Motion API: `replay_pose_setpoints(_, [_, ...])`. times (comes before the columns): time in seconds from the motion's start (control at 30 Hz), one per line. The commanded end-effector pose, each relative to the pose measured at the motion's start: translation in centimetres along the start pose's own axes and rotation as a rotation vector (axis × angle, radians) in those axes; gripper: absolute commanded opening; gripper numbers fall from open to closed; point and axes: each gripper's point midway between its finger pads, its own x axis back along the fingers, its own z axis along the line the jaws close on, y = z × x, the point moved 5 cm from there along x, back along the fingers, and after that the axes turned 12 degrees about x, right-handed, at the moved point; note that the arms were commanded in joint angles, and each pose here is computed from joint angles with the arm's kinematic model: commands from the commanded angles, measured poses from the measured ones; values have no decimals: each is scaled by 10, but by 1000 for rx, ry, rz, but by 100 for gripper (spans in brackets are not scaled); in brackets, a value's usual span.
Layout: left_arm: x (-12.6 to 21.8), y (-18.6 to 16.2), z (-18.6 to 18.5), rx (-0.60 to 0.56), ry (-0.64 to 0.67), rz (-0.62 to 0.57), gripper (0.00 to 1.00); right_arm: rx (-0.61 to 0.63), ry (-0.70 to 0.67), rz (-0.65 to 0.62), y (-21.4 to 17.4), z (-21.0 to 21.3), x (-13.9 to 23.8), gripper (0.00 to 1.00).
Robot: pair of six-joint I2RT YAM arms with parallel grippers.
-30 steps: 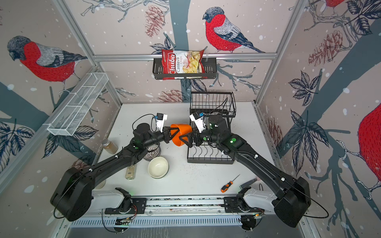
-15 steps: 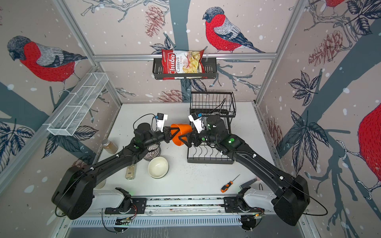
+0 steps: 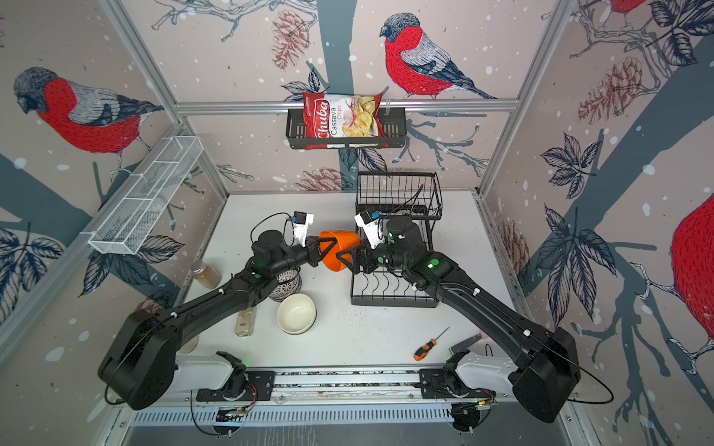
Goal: Load the bowls into the dish rack
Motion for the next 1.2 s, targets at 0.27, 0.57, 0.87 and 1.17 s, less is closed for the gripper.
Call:
replay_pose_setpoints(0.27, [-3, 7, -14, -12, -88, -8, 32, 20, -63, -21, 2, -7, 2, 77])
replay_pose_setpoints(0.57, [-6, 7, -12, -10, -93, 2, 0, 17, -56, -11, -1, -7, -1, 77])
replay_pose_setpoints(0.87, [-10, 9, -14, -14, -112, 5, 0, 21, -70, 6, -5, -9, -3, 79])
replay_pose_setpoints(1.17, [-12, 9, -18, -27, -137, 20, 0, 24, -69, 20, -7, -10, -5, 91])
